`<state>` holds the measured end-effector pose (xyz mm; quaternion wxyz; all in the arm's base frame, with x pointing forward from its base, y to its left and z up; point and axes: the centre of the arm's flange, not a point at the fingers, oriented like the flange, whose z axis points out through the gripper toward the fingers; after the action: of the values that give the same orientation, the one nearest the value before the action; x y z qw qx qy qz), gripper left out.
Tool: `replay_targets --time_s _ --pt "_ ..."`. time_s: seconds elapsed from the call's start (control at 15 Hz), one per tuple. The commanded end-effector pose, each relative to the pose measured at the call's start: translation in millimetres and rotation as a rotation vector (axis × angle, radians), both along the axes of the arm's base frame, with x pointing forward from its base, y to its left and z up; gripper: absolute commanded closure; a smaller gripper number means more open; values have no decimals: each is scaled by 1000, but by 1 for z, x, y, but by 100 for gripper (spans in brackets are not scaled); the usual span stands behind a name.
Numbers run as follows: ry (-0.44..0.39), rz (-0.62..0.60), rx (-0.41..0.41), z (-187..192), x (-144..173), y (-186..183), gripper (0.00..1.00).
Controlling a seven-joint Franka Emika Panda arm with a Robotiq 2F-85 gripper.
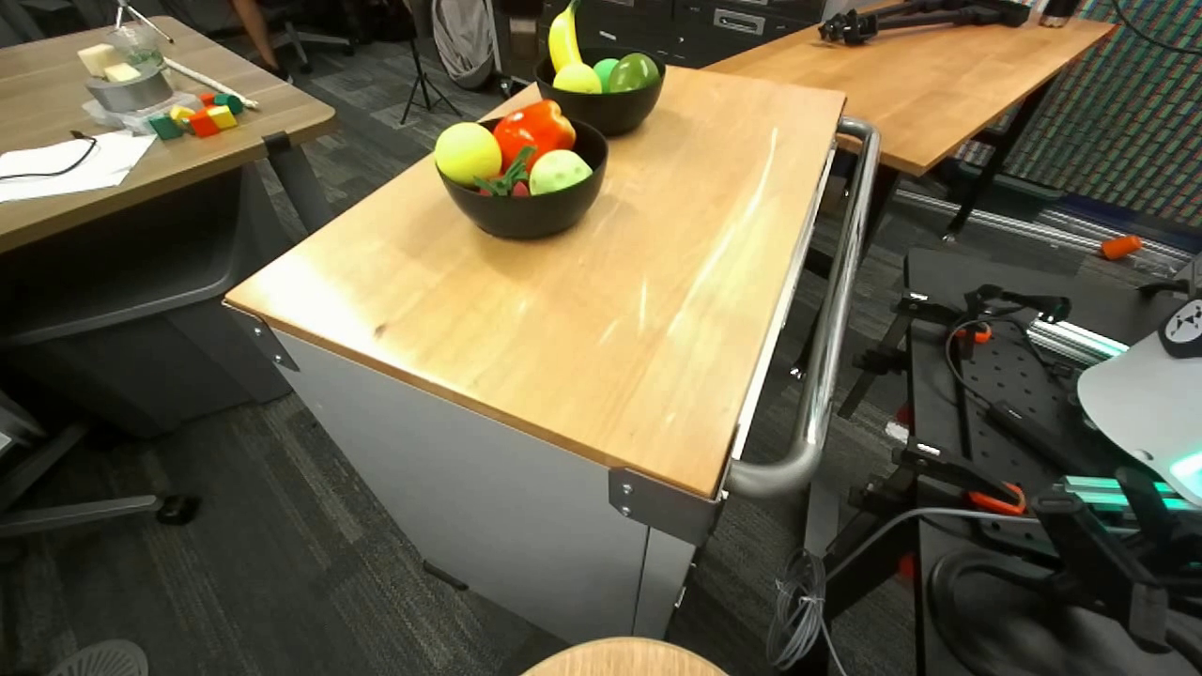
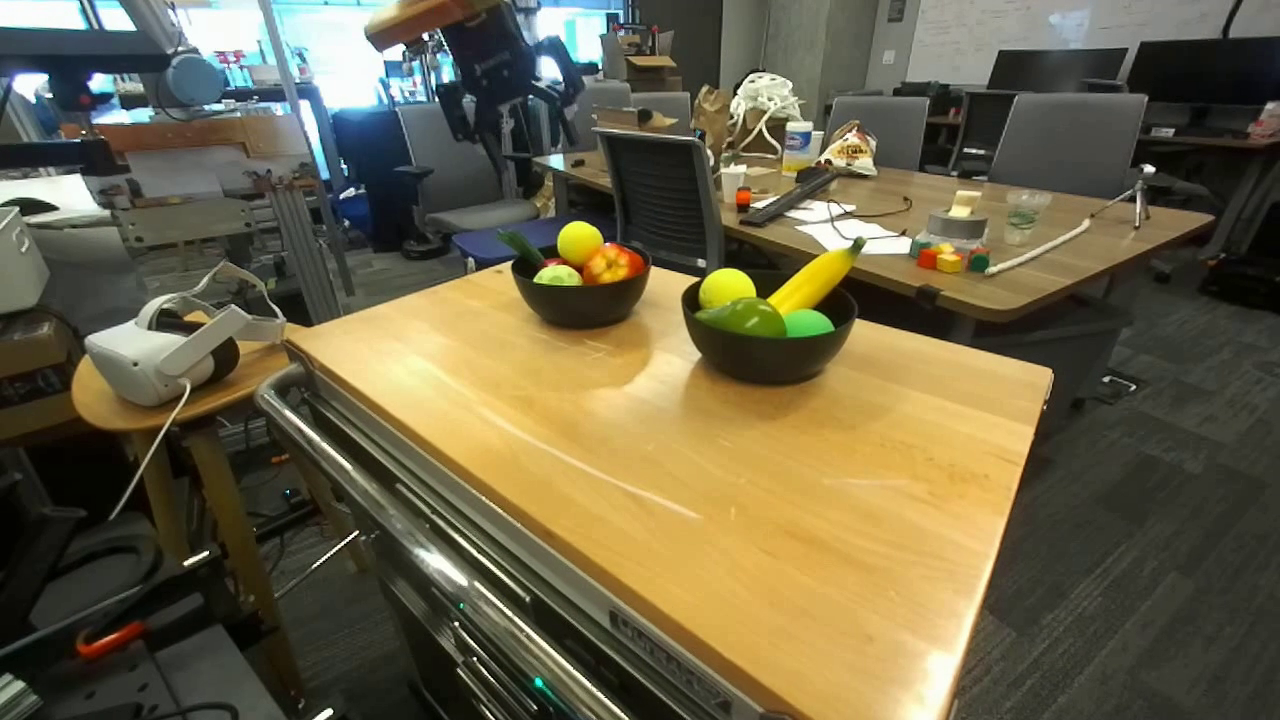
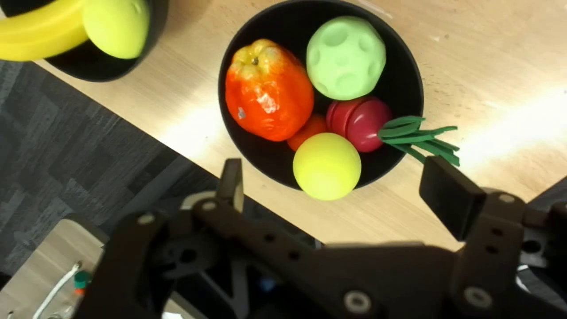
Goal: Take the fruit toys from the table and put them in the two black bowls on the table
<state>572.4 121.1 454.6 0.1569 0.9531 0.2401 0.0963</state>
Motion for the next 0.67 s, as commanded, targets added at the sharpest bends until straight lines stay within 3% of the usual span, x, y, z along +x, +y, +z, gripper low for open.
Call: replay_targets --time_s 0.0,0.2,0.6 --pt "-22 -16 4 13 -12 -2 0" --pt "-42 -32 5 25 -34 -6 0" --pt "-40 -33 9 17 -35 -6 0"
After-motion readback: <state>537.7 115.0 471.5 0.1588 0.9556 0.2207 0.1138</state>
